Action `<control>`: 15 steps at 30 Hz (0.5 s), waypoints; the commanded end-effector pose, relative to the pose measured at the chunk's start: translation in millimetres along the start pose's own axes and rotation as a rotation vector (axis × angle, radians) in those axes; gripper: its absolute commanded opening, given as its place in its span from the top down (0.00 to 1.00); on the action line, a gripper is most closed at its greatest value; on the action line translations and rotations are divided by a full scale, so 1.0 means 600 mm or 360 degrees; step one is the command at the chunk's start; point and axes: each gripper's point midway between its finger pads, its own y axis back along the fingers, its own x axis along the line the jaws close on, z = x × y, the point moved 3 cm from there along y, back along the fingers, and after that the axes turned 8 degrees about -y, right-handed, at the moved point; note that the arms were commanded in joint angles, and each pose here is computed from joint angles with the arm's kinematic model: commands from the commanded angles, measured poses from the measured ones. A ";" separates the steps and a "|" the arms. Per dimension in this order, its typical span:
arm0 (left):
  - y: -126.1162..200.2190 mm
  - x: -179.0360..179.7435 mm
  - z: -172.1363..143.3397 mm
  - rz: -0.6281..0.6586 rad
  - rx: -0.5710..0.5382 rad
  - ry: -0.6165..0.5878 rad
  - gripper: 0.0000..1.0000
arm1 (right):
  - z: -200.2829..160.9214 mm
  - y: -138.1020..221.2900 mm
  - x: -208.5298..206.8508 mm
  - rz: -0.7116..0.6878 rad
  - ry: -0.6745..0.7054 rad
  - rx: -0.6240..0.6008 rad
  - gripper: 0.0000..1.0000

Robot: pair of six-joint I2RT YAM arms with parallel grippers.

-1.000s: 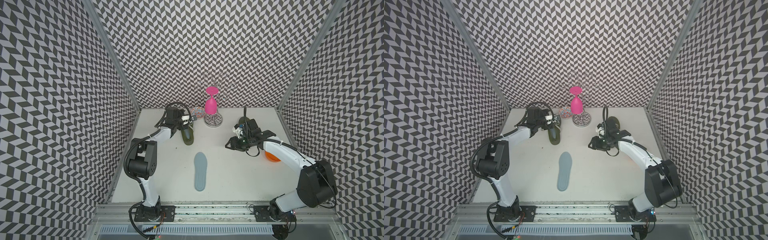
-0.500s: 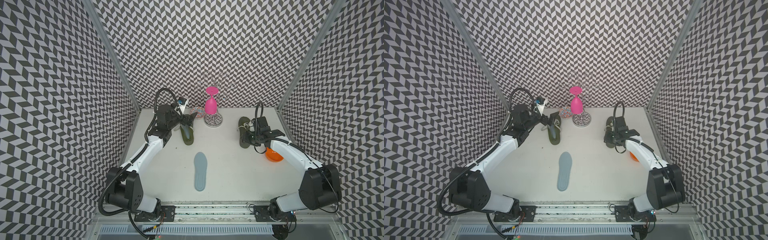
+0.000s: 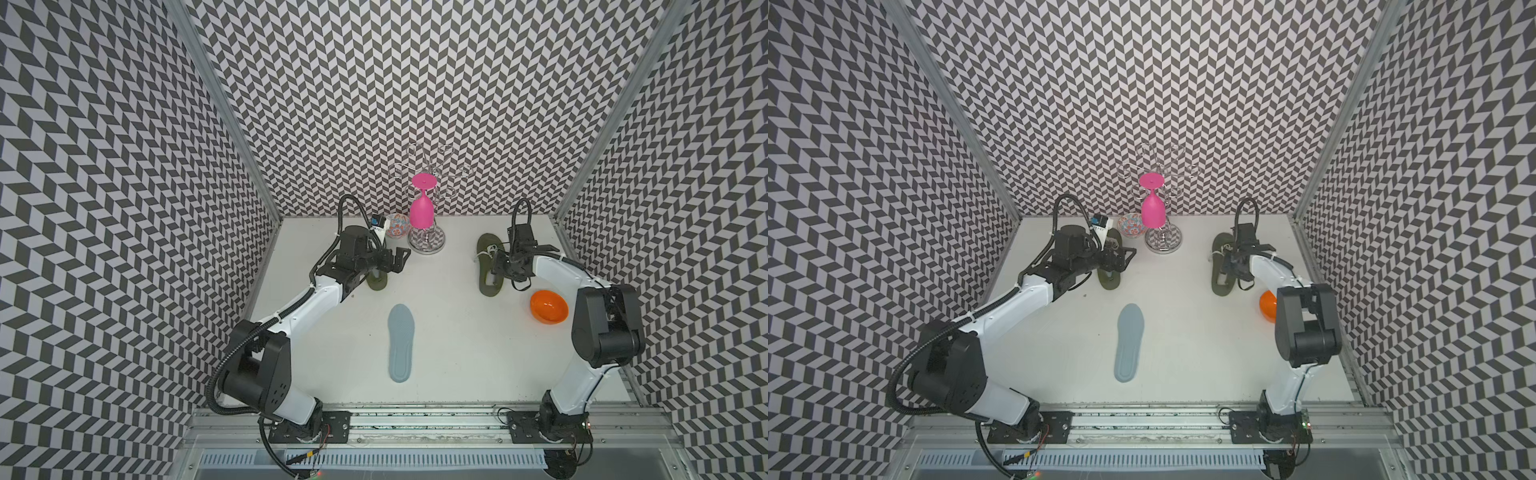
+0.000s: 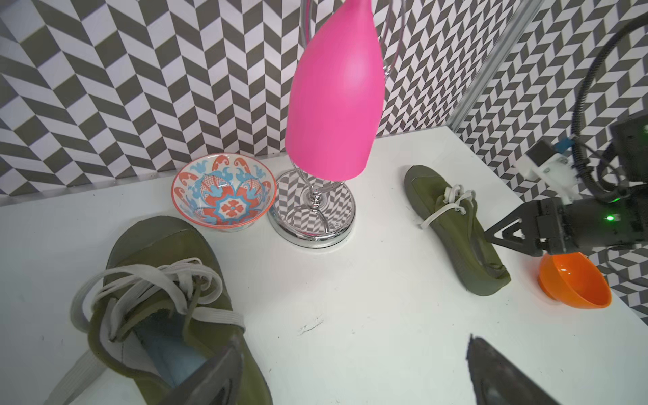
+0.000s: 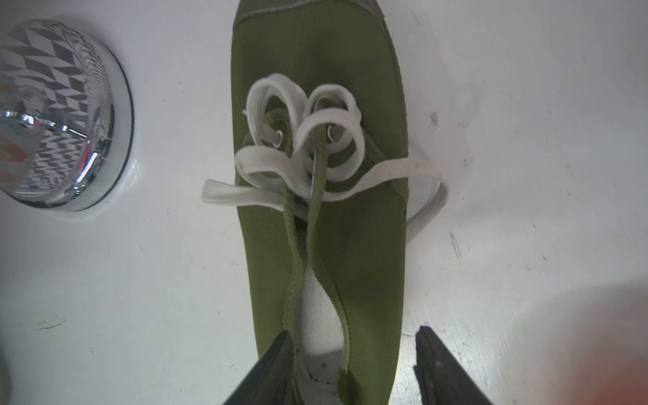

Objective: Insert the insole into the shoe
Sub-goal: Move the shoe to the center of the board.

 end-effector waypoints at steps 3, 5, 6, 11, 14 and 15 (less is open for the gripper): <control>0.014 0.014 0.021 0.0131 -0.0017 0.0035 0.00 | -0.002 -0.020 -0.010 -0.0060 0.0026 -0.0014 0.44; 0.016 0.015 0.025 0.0151 -0.0007 0.0020 0.00 | -0.012 -0.026 -0.018 -0.0086 0.0029 -0.0004 0.46; 0.017 0.014 0.027 0.0158 -0.0002 0.0020 0.00 | -0.019 -0.030 -0.023 -0.0088 0.0027 0.0013 0.46; 0.023 0.010 0.037 0.0146 -0.0014 0.0004 0.01 | -0.032 -0.052 -0.025 -0.0090 0.0037 0.0058 0.47; 0.019 0.007 0.035 0.0152 0.0011 -0.0006 0.02 | -0.027 -0.061 -0.032 -0.0152 0.0028 0.0056 0.50; 0.016 0.006 0.032 0.0162 0.0029 -0.0009 0.03 | -0.023 -0.059 -0.035 -0.0177 0.0023 0.0037 0.55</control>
